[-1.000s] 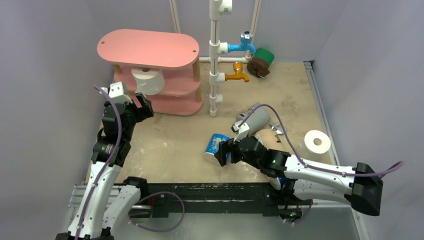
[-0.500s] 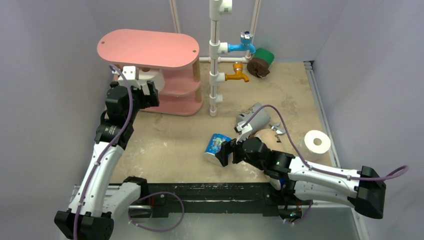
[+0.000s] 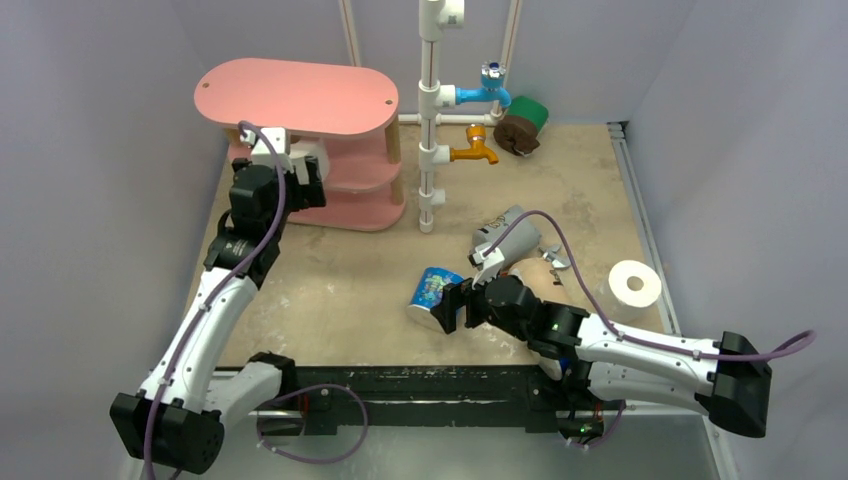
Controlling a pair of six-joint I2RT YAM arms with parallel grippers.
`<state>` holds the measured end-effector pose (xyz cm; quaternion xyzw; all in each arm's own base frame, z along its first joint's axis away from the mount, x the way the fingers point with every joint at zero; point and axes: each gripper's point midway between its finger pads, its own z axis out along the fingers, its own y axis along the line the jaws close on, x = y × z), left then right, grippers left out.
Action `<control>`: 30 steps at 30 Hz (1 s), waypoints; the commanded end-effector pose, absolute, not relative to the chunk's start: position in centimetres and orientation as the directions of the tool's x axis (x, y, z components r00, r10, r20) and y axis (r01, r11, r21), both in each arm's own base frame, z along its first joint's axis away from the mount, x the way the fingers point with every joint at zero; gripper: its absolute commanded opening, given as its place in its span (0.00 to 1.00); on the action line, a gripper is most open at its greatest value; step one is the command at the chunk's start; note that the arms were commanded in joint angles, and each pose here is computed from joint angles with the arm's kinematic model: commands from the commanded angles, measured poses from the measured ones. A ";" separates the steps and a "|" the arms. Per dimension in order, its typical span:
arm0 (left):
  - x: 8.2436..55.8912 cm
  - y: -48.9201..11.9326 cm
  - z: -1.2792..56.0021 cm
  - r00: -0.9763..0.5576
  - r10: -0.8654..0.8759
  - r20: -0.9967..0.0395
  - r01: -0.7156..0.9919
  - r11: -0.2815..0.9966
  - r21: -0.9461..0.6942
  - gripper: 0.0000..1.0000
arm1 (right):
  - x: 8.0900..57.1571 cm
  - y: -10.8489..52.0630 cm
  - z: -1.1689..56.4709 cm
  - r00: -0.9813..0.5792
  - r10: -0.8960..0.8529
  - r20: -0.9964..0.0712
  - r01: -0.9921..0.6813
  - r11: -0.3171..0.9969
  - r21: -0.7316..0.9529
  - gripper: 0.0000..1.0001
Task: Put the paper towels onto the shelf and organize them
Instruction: Place the paper towel on the shelf.
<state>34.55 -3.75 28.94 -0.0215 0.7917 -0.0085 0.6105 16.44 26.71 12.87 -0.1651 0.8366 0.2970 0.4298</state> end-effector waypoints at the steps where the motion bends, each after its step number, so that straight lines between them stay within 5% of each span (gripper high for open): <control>1: 36.0 -3.6 30.0 -0.193 -0.036 -0.981 -0.079 0.997 -0.021 1.00 | 16.5 27.3 13.4 -0.565 -0.012 -0.825 -0.547 0.754 0.363 0.94; 30: 39.2 -1.9 28.3 -0.209 -0.067 -0.976 -0.360 0.933 0.013 1.00 | 16.8 27.2 12.9 -0.568 -0.022 -0.823 -0.535 0.769 0.349 0.94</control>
